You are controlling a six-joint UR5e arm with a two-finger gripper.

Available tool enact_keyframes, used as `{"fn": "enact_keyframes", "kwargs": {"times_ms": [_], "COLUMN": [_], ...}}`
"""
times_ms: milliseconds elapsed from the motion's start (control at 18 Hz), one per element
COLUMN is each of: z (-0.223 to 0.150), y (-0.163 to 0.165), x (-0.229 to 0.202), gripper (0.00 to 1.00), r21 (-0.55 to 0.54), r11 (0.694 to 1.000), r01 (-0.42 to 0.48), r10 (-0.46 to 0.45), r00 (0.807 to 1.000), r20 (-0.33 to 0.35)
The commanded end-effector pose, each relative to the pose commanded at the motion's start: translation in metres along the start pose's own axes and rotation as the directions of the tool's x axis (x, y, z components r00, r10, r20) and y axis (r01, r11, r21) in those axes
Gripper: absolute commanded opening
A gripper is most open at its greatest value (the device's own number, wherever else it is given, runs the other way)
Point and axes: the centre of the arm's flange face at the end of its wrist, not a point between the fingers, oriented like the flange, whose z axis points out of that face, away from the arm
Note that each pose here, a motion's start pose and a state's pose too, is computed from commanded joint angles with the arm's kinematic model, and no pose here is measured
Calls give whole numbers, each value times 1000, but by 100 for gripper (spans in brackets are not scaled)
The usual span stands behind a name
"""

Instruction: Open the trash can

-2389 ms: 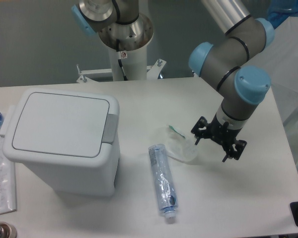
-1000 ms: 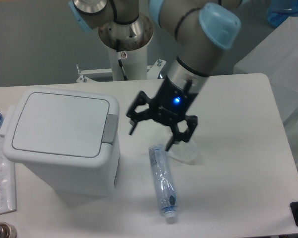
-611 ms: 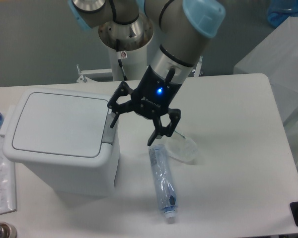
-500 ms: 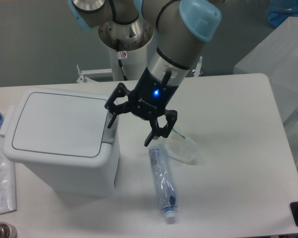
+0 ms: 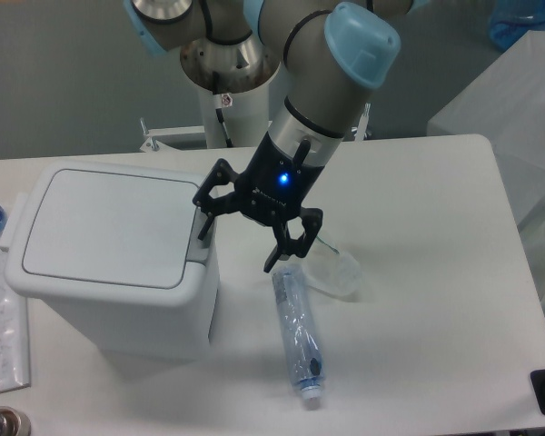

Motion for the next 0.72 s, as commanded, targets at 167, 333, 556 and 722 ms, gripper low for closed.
{"fn": "enact_keyframes", "kwargs": {"times_ms": [167,333,556,722], "z": [1,2,1,-8], "y": [0,1,0,-4], "x": [-1,-1,0,-1], "gripper": [100,100,100,100], "r21": [3,4,7,16], "r11": [1000,1000,1000,1000], "r01": [-6,-7,-8,-13], "r10": [6,7,8,13], "r00": [1000,1000,1000,1000], "r20": [3,3,4,14]}}
